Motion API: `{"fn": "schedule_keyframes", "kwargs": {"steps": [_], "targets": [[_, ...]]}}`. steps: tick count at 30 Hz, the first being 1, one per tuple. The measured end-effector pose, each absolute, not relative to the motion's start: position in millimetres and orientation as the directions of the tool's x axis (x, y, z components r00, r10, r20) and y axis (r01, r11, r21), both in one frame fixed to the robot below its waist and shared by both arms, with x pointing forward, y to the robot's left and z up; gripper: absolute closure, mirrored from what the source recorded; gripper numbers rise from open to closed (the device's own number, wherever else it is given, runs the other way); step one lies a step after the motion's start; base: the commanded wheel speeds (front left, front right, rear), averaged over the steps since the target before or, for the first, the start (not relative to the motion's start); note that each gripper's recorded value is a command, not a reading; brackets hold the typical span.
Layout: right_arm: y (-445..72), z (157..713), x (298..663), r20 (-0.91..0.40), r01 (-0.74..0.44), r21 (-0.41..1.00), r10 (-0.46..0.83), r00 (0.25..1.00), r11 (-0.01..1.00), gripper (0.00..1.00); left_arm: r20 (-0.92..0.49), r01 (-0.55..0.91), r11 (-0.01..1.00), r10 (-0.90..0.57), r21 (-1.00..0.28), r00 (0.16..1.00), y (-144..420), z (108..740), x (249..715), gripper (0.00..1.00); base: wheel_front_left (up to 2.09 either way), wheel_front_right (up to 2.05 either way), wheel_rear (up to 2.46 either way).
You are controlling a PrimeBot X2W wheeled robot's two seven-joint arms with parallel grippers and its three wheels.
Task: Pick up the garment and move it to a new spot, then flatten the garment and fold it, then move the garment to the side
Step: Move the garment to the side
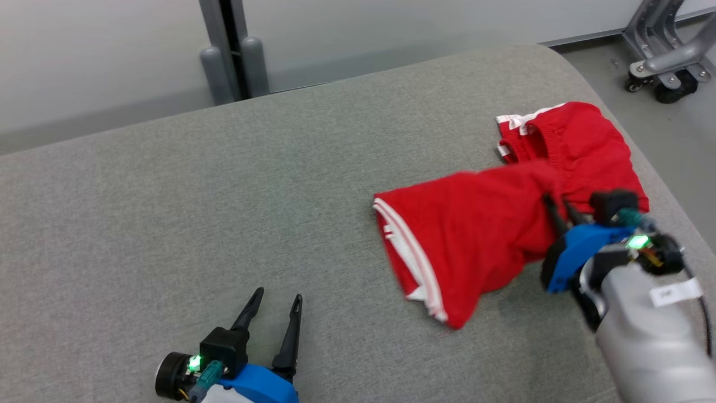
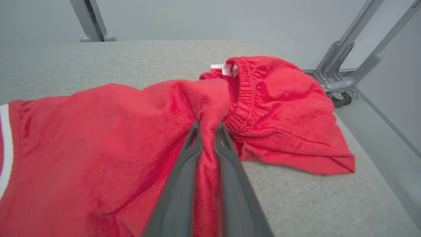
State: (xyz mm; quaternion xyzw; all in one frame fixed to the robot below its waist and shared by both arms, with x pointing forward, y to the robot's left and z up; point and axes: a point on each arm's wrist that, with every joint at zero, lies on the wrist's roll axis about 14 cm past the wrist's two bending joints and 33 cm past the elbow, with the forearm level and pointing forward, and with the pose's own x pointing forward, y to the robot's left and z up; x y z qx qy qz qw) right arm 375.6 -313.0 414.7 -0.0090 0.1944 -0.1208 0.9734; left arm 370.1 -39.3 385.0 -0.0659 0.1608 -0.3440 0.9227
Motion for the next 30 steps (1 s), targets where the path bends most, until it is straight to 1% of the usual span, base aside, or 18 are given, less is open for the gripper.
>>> {"fn": "schedule_keyframes", "kwargs": {"steps": [2, 4, 8, 9, 10, 11, 15, 20, 26, 30], "targets": [[-336, 441, 396, -0.324, 0.257, -0.095, -0.274, 0.906, 0.962, 1.0, -0.259, 0.593, 0.773, -0.635, -0.226, 0.728, -30, 382, 374, 0.0, 0.0, 0.0, 0.0], [-362, 466, 410, -0.274, 0.307, -0.107, -0.325, 0.905, 0.945, 1.0, -0.273, 0.57, 0.791, -0.612, -0.222, 0.743, -21, 378, 376, 0.0, 0.0, 0.0, 0.0], [-420, 505, 415, -0.206, 0.409, -0.173, -0.439, 0.875, 0.896, 1.0, -0.295, 0.526, 0.825, -0.565, -0.205, 0.77, -1, 372, 378, 0.0, 0.0, 0.0, 0.0], [-432, 510, 412, -0.201, 0.431, -0.19, -0.465, 0.862, 0.882, 0.91, -0.3, 0.516, 0.832, -0.554, -0.203, 0.776, 3, 371, 379, 0.0, 0.0, 0.0, 0.0], [-442, 514, 410, -0.194, 0.453, -0.203, -0.489, 0.851, 0.868, 0.33, -0.302, 0.505, 0.839, -0.544, -0.202, 0.783, 7, 371, 379, 0.0, 0.0, 0.0, 0.0], [-451, 517, 408, -0.186, 0.471, -0.213, -0.509, 0.84, 0.856, 0.0, -0.304, 0.493, 0.847, -0.532, -0.201, 0.791, 12, 370, 381, 0.0, 0.0, 0.0, 0.0], [-466, 529, 406, -0.141, 0.522, -0.237, -0.561, 0.816, 0.819, 0.0, -0.311, 0.453, 0.87, -0.493, -0.195, 0.813, 26, 368, 385, 0.0, 0.0, 0.0, 0.0], [-447, 513, 404, -0.151, 0.527, -0.229, -0.565, 0.811, 0.818, 0.0, -0.305, 0.428, 0.884, -0.467, -0.188, 0.83, 34, 370, 390, 0.0, 0.0, 0.0, 0.0], [-420, 507, 410, -0.116, 0.508, -0.191, -0.533, 0.838, 0.84, 0.0, -0.291, 0.399, 0.9, -0.435, -0.177, 0.852, 43, 376, 396, 0.0, 0.0, 0.0, 0.0], [-385, 493, 419, -0.128, 0.446, -0.16, -0.467, 0.875, 0.88, 0.0, -0.285, 0.357, 0.919, -0.392, -0.169, 0.875, 55, 379, 400, 0.0, 0.0, 0.0, 0.0]]}}
